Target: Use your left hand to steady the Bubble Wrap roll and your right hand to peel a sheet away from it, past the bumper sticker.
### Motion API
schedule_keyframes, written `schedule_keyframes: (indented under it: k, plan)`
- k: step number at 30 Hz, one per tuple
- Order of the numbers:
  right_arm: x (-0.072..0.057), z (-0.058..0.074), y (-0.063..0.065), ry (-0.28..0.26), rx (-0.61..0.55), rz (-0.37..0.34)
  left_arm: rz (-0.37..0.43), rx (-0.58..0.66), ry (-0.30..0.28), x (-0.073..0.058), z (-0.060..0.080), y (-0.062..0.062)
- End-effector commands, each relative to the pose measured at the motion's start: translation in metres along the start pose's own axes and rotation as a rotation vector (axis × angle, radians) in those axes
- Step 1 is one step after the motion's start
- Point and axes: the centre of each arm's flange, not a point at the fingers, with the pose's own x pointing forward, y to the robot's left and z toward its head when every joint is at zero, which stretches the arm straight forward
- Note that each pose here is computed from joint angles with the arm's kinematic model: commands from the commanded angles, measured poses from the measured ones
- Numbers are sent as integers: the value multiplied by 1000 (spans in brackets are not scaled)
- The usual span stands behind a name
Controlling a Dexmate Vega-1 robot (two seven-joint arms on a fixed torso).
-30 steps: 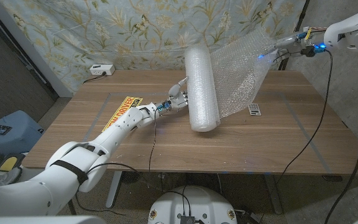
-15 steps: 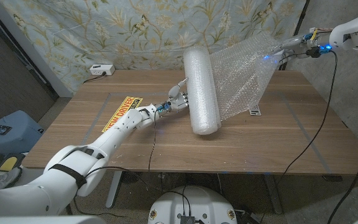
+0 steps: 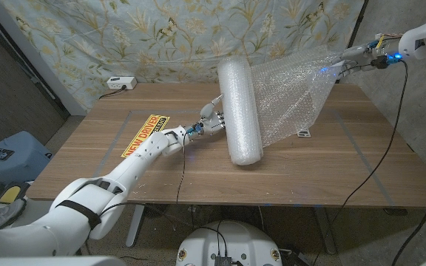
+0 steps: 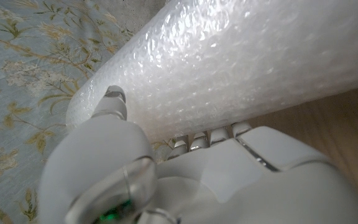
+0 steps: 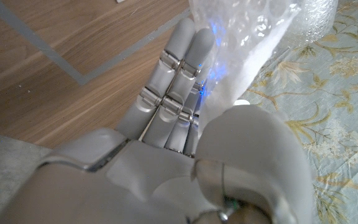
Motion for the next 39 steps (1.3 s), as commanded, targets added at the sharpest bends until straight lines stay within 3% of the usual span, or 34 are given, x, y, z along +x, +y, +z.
schedule_keyframes:
  k: [1, 31, 39]
  plan:
    - [6, 3, 7, 32, -4, 18, -5, -19, -23, -10, 0, 0]
    - [25, 14, 4, 94, -21, 26, -14, -65, -55, -27, 2, 9]
    - [28, 17, 4, 104, -11, 27, -14, -74, -63, -34, -5, 11]
